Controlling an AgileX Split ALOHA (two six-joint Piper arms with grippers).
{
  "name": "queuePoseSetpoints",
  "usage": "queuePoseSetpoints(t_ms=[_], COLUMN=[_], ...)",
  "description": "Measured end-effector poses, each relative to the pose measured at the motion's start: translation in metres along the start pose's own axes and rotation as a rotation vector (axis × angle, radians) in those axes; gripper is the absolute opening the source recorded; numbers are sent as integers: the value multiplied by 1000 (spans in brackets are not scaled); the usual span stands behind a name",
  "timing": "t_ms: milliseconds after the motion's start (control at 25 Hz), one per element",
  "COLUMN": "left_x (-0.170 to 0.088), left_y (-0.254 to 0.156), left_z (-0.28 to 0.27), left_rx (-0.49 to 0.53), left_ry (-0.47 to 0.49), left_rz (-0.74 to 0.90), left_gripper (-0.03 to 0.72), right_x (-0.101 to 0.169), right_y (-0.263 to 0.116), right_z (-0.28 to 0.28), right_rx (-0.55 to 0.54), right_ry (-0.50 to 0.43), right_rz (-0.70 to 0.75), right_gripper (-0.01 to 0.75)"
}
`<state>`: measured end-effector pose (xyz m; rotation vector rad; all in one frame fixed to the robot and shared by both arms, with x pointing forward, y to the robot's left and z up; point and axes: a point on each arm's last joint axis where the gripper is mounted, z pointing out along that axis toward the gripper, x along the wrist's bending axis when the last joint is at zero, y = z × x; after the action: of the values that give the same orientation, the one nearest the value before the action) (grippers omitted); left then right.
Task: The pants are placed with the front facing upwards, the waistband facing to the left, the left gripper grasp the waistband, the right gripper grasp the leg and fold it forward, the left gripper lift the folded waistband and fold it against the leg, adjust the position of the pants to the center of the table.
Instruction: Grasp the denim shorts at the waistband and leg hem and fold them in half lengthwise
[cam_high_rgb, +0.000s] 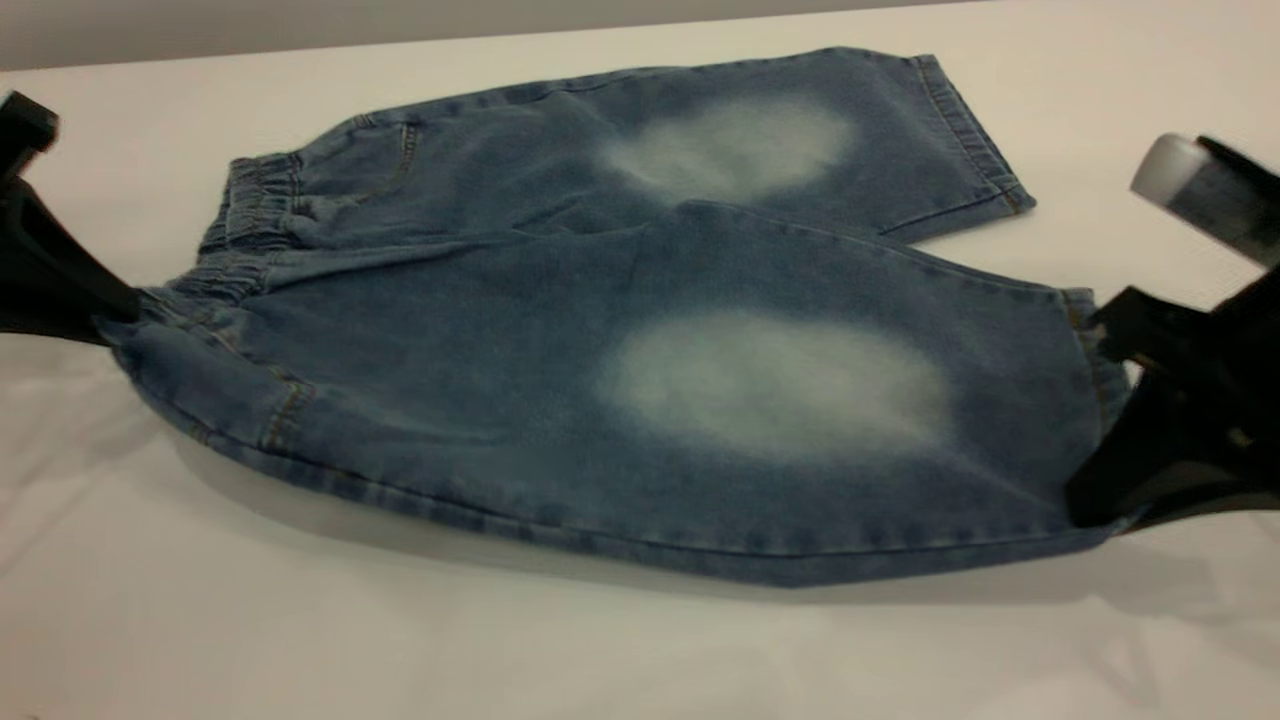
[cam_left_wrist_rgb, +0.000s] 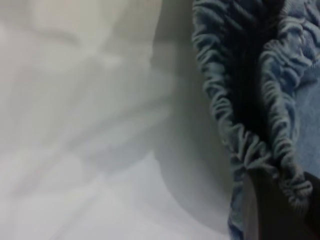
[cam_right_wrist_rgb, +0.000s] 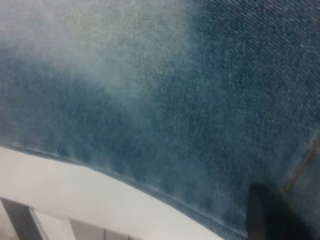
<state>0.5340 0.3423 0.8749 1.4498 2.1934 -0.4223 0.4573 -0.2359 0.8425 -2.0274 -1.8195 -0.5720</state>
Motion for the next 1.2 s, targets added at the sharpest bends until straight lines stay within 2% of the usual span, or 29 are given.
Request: queuePoseSetpoints(t_ms=[360, 600, 720, 840, 960, 1200], left_x=[-22, -26, -30, -39, -51, -63], left_y=[-38, -77, -91, -97, -98, -92], left_z=[-24, -38, -46, -58, -72, -86], left_rx=[-2, 68, 59, 22, -74, -235], left_ry=[4, 9, -7, -40, -95, -172], left_rz=[35, 27, 18, 2, -12, -66], left_gripper=[118, 118, 118, 118, 118, 118], right_x=[28, 44, 51, 60, 71, 83], right_y=[-12, -32, -39, -40, -30, 8], right_z=[-47, -83, -105, -126, -143, -151], right_rx=[-40, -42, -106, -191, -264, -332], right_ry=[29, 6, -28, -60, -55, -48], right_rz=[-74, -129, -152, -168, -180, -207], right_gripper=[14, 14, 14, 14, 14, 14])
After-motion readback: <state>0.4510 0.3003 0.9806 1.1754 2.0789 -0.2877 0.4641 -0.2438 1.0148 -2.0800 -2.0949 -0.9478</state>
